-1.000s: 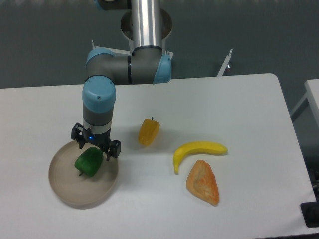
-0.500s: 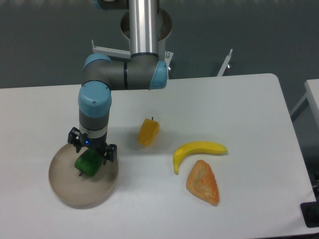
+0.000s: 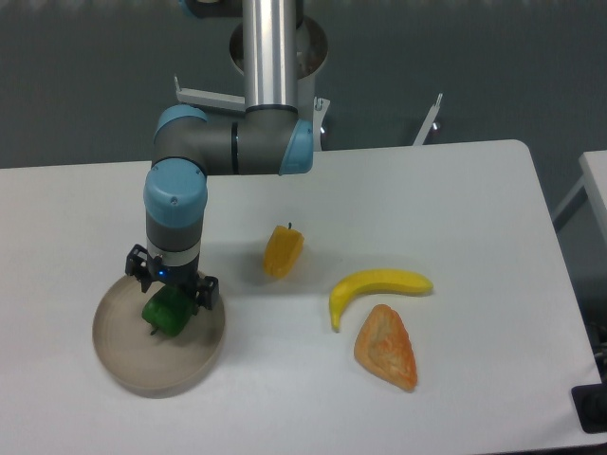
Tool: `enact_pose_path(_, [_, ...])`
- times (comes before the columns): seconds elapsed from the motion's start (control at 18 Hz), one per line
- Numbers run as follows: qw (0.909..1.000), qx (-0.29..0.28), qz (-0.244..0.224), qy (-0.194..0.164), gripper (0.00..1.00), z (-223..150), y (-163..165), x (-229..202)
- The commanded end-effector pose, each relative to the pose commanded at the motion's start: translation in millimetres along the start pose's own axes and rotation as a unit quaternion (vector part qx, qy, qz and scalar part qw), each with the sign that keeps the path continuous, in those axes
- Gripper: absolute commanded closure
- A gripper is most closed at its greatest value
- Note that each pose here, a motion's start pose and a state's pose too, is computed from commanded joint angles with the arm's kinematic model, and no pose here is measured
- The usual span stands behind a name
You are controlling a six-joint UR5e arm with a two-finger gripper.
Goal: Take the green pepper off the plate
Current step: 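Close the gripper on the green pepper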
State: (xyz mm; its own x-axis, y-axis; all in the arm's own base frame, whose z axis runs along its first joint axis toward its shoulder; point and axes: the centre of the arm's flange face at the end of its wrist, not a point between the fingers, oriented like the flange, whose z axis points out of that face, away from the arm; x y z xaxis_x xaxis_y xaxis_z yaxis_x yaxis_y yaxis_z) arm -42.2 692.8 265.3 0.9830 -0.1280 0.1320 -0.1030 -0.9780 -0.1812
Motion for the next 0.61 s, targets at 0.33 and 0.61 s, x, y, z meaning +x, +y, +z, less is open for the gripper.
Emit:
enact_pose_path(0.33, [1.0,-0.002,-0.001,-0.003,0.09,4.7,-0.3,-0.7])
enact_pose_path(0.61, [1.0,-0.001,0.006,-0.003,0.6,3.6,-0.5,-0.4])
